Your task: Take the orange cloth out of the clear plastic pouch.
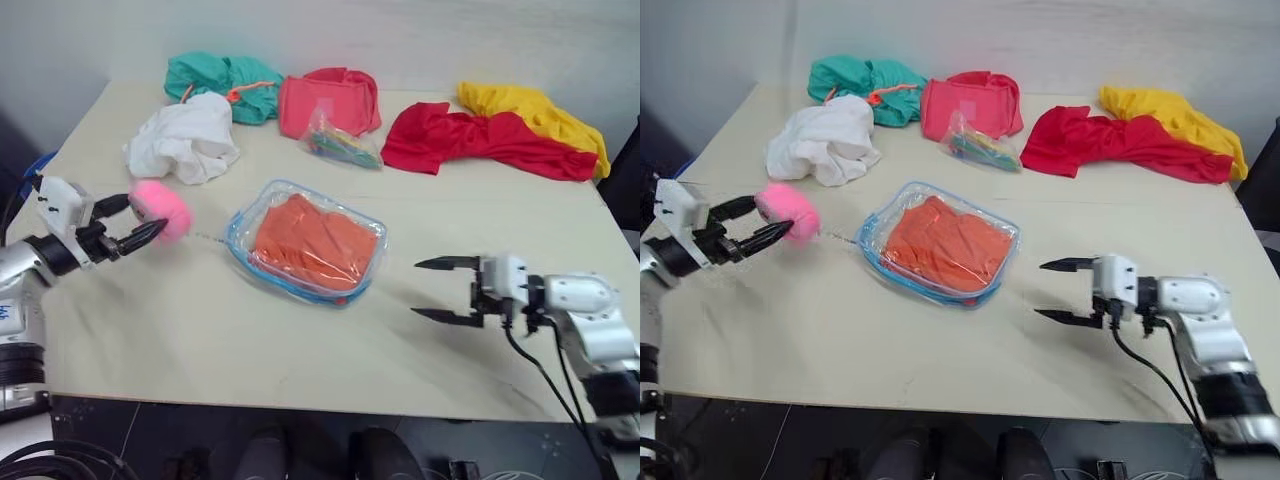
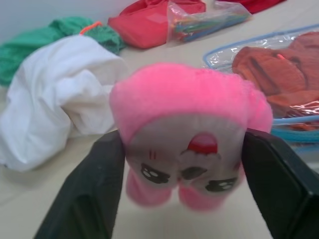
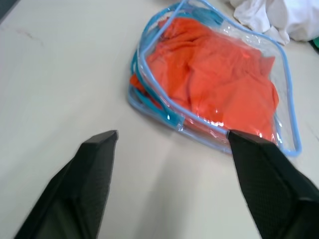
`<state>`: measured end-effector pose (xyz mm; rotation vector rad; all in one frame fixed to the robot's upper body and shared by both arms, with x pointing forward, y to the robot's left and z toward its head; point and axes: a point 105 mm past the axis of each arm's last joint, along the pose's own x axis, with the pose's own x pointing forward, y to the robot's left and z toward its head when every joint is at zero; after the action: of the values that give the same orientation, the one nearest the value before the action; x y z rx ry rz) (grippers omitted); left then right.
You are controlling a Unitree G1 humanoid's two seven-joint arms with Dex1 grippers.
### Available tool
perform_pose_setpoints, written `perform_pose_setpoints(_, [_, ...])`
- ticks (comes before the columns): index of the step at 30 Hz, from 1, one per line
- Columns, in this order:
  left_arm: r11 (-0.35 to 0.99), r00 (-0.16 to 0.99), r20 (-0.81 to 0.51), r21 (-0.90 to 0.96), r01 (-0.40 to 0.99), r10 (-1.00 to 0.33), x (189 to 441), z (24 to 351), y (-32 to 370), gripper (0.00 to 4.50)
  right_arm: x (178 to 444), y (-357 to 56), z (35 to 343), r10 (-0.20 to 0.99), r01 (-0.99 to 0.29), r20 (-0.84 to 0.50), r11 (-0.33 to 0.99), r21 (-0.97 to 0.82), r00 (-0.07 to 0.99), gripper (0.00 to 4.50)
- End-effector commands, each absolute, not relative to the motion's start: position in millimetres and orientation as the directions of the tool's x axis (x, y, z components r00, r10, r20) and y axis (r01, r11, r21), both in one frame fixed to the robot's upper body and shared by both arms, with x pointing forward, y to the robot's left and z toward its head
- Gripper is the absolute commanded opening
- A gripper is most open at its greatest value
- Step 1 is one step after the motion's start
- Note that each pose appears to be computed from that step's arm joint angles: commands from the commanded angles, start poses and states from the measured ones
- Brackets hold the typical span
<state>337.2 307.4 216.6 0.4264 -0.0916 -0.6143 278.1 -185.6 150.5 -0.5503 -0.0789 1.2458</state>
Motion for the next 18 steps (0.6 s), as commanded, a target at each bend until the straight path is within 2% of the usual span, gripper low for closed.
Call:
perform_pose_setpoints(1, [0.526,0.703,-0.089,0.599,0.604,-0.706,334,242,275,4.49,258,-179,169,0.916,-0.868,-0.176,0.259,-0.424,0.359,4.5])
perform_pose_setpoints(3, [0.364,0.621,-0.218,0.648,0.669,-0.753,333,229,256,4.49,251,-174,169,0.915,-0.869,-0.162,0.278,-0.409,0.369,4.5])
perform_pose_setpoints(5, [0.126,0.53,-0.408,0.694,0.709,-0.743,333,202,237,4.49,249,-165,170,0.917,-0.869,-0.14,0.292,-0.399,0.373,4.5])
perform_pose_setpoints(6, [0.089,0.513,-0.424,0.699,0.709,-0.746,337,197,230,4.49,248,-161,170,0.918,-0.871,-0.131,0.299,-0.391,0.374,4.5])
perform_pose_setpoints(9, [0.126,0.507,-0.35,0.715,0.688,-0.788,351,200,215,4.49,247,-153,169,0.922,-0.875,-0.124,0.296,-0.383,0.366,4.5])
perform_pose_setpoints(12, [-0.001,0.429,-0.429,0.708,0.706,-0.795,356,180,194,4.49,243,-146,167,0.925,-0.88,-0.11,0.302,-0.366,0.363,4.5])
perform_pose_setpoints(18, [-0.077,0.414,-0.472,0.727,0.683,-0.779,369,172,178,4.49,240,-140,164,0.926,-0.881,-0.099,0.309,-0.358,0.365,4.5])
